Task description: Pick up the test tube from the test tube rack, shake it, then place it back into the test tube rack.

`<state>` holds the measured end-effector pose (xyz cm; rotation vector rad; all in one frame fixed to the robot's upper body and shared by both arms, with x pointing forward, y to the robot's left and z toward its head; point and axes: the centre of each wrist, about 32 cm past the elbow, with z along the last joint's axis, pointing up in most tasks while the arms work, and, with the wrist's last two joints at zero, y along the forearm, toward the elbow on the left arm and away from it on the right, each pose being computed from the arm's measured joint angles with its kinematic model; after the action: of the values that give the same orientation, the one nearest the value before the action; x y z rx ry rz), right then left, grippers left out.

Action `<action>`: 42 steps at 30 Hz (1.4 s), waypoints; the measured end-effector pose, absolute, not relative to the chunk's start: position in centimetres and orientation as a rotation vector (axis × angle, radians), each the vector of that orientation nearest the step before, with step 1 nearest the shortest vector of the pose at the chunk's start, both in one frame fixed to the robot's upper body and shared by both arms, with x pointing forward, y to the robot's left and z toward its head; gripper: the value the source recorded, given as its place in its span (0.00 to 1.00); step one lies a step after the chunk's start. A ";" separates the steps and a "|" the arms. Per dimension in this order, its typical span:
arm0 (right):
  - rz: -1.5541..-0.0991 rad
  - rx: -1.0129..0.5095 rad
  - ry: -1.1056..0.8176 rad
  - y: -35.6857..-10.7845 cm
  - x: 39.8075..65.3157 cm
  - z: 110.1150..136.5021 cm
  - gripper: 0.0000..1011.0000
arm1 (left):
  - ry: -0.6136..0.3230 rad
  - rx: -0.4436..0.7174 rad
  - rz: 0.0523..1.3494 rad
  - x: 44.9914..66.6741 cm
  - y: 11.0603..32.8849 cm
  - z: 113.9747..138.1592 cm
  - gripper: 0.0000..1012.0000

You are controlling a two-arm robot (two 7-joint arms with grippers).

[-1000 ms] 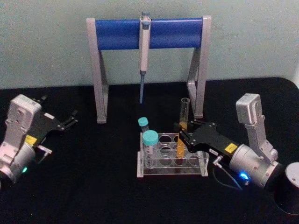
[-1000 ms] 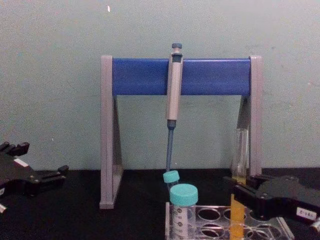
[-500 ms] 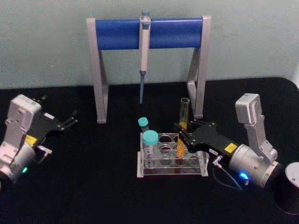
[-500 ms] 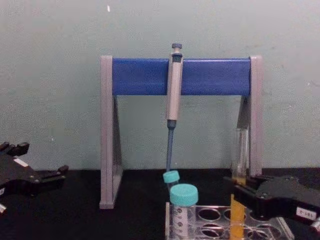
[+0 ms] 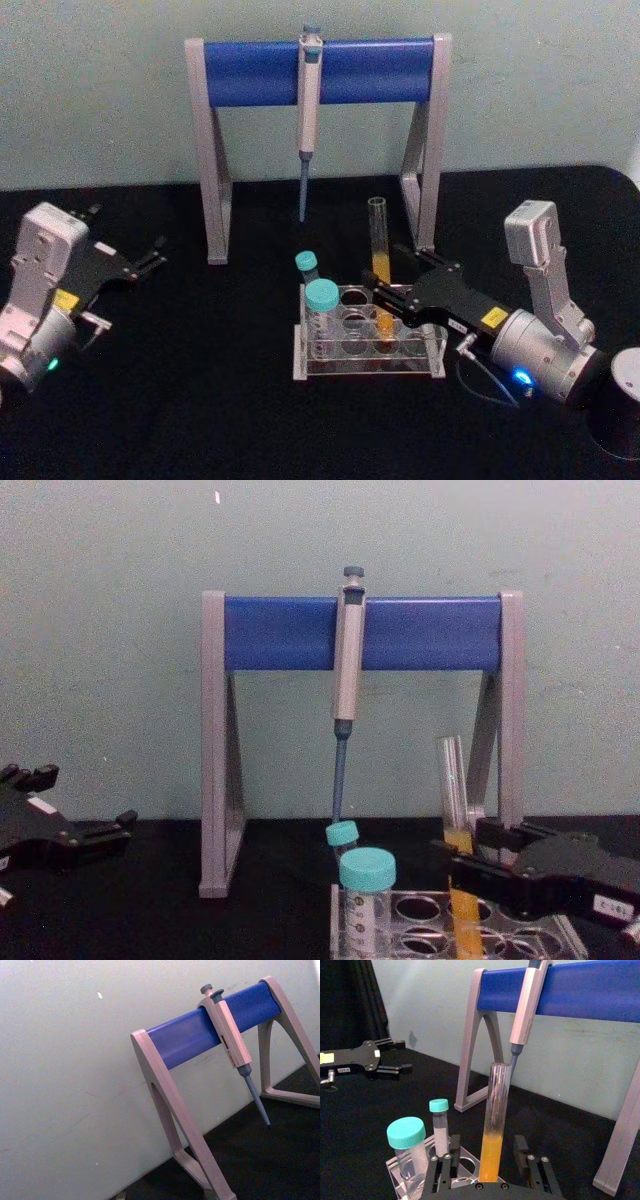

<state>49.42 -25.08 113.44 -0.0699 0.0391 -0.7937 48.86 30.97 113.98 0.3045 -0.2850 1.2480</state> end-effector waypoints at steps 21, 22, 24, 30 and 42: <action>-0.790 -0.059 0.023 -25.6 49.1 113.6 0.99 | -0.285 0.305 1.248 48.9 31.0 114.0 0.99; -0.791 -0.054 0.014 -25.9 48.7 113.6 0.99 | -0.285 0.305 1.248 48.9 31.0 114.0 0.99; -0.794 -0.048 0.002 -26.4 48.4 113.7 0.99 | -0.285 0.304 1.248 48.9 31.0 114.0 0.99; -0.854 -0.031 -0.038 -28.1 46.6 113.9 0.99 | -0.285 0.304 1.248 48.9 31.0 114.0 0.99; -1.096 -0.031 -0.081 -29.7 44.3 112.4 0.99 | -0.285 0.304 1.248 48.9 31.0 114.0 0.99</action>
<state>44.29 -29.66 112.40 -0.0308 -0.0808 -1.0959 48.86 30.97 113.98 0.3045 -0.2850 1.2479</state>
